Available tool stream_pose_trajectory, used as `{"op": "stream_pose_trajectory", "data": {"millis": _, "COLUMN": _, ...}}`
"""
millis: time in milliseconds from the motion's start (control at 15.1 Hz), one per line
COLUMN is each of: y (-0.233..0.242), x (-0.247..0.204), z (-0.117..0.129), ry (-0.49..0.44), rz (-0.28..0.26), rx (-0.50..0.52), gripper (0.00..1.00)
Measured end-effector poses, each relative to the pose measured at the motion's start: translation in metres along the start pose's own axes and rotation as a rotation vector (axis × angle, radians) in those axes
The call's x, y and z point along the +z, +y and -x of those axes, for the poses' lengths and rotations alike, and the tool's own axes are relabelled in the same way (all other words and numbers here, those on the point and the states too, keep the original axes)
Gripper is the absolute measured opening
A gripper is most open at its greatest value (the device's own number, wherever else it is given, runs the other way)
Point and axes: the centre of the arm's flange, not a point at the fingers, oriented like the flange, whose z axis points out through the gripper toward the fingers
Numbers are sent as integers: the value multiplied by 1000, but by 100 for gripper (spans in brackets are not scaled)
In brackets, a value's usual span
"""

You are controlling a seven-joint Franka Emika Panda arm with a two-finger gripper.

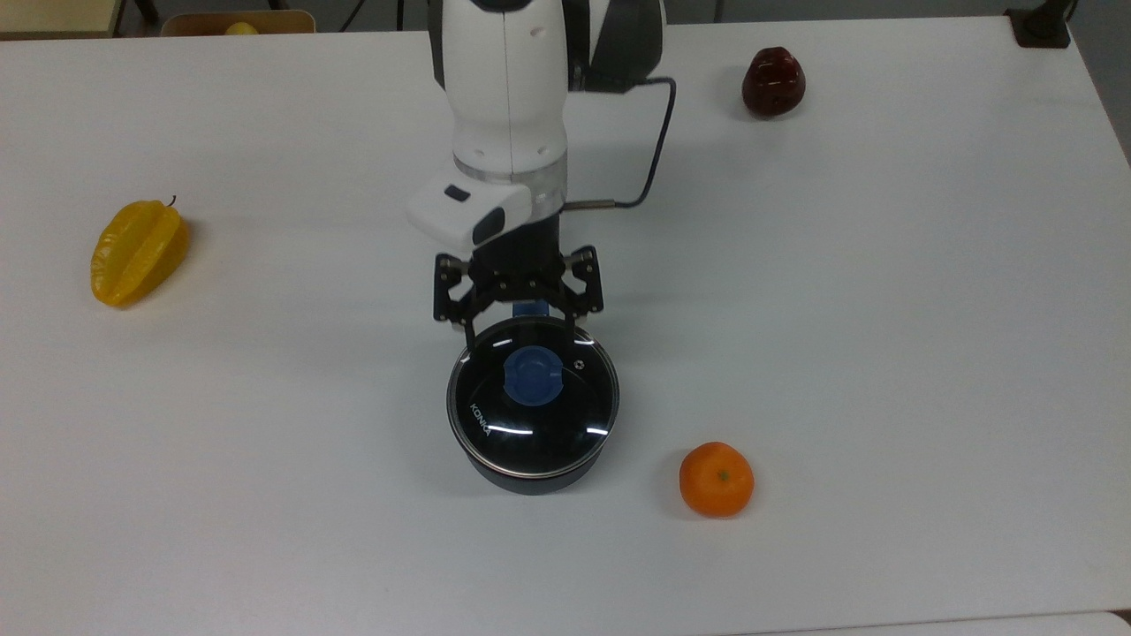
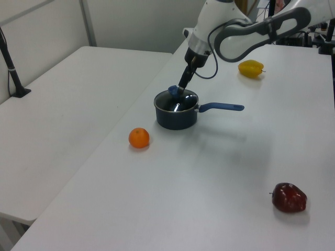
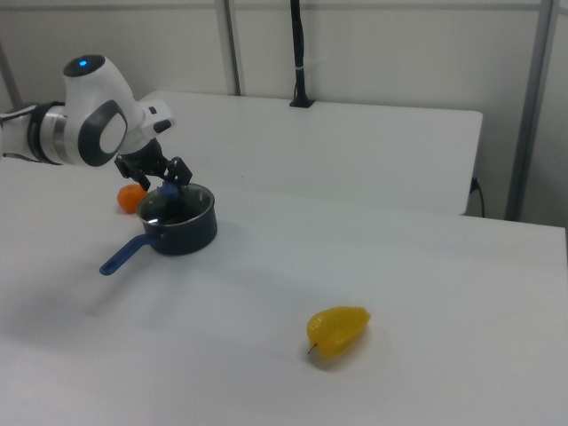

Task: Close lid

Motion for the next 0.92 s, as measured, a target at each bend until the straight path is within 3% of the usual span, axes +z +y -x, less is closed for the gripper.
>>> {"op": "stream_pose_trajectory", "data": {"millis": 594, "y": 22, "x": -170, "z": 76, "ry": -390, "rz": 7, "rx": 34, "gripper": 100}}
{"op": "stream_pose_trajectory", "data": {"millis": 727, "y": 37, "x": -199, "z": 90, "ry": -434, "rz": 12, "rx": 61, "gripper": 100}}
{"op": "stream_pose_trajectory", "data": {"millis": 925, "y": 75, "x": -232, "z": 102, "ry": -420, "rz": 25, "rx": 130, "gripper": 100}}
